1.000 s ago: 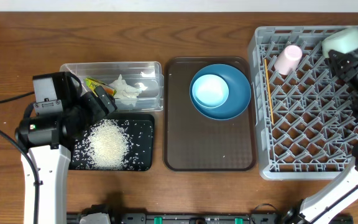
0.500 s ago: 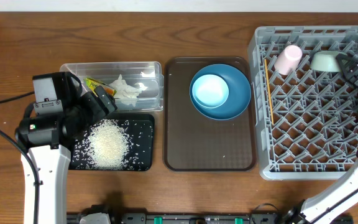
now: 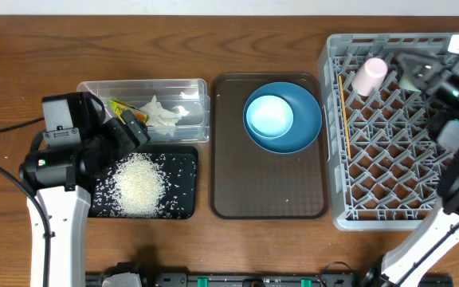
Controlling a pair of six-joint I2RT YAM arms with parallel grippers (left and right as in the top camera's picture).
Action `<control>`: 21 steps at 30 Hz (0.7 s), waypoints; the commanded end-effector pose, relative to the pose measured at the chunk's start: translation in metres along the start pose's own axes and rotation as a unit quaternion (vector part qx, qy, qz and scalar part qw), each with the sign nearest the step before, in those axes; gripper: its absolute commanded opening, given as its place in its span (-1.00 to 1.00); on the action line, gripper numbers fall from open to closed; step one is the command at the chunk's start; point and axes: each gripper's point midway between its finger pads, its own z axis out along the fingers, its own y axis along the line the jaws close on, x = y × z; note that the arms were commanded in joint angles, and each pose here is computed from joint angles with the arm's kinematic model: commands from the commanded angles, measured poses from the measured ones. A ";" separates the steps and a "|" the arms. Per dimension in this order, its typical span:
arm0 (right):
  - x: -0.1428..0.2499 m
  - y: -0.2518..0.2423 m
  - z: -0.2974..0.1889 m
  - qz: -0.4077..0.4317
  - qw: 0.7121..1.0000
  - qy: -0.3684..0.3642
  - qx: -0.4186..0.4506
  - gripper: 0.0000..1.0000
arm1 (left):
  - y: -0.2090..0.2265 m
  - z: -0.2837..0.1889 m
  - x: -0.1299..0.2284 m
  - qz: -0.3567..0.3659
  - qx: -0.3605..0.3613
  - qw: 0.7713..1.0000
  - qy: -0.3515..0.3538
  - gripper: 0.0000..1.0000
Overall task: Sort waste into correct bins and load items into the dishwasher rack
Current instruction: 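Release the green bowl and move the right gripper back left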
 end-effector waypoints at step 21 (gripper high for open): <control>0.055 0.218 0.131 -0.053 0.971 0.143 -0.184 -0.35 | 0.002 -0.003 -0.002 0.006 -0.005 1.000 -0.008 0.89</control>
